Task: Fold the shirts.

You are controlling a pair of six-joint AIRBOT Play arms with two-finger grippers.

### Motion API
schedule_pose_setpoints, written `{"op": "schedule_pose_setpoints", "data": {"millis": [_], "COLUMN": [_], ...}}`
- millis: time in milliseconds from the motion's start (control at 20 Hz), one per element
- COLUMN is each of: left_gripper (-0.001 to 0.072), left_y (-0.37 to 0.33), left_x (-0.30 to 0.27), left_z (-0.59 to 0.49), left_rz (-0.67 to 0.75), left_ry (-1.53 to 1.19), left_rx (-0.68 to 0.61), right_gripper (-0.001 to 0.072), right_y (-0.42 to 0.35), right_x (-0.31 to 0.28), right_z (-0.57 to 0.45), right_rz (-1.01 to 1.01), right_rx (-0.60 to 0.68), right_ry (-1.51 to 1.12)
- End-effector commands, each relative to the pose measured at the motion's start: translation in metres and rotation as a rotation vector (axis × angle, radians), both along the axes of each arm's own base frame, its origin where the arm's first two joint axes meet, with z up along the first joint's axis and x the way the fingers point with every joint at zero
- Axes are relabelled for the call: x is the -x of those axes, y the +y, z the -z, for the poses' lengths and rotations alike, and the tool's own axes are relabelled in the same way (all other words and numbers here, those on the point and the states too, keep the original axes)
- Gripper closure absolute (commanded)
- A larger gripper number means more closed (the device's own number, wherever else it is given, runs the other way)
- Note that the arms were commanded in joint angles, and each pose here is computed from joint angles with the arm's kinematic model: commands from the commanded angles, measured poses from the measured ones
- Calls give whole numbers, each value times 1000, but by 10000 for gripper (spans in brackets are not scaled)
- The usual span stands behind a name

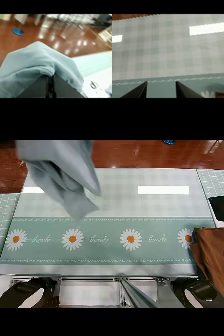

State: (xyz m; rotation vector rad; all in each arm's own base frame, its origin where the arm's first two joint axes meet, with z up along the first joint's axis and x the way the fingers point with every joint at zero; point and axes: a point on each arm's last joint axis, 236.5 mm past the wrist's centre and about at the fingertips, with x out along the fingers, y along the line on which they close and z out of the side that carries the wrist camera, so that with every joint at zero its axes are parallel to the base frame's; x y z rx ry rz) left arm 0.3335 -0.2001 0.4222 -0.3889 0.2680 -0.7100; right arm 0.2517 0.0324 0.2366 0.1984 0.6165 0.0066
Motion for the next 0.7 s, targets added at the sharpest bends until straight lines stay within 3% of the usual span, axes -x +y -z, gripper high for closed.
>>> {"op": "schedule_pose_setpoints", "data": {"millis": [0,250,550,600,650], "left_gripper": [690,690,689,649,449], "left_y": [-60,-110,-69,-64,-63], "left_x": [26,41,43,51,59], "left_z": [46,196,363,386,404], "left_rz": [138,183,41,40,48], "left_ry": [69,363,626,679,727], "left_rx": [48,23,-107,-137,-165], "right_gripper": [303,303,302,301,301], "right_y": [-2,-3,-1,5,14], "right_x": [4,5,8,7,4], "right_z": [-1,16,98,117,135], "right_rz": [1,5,20,6,-13], "right_rx": [8,20,38,32,9], "right_ry": [-3,45,233,274,308]}}
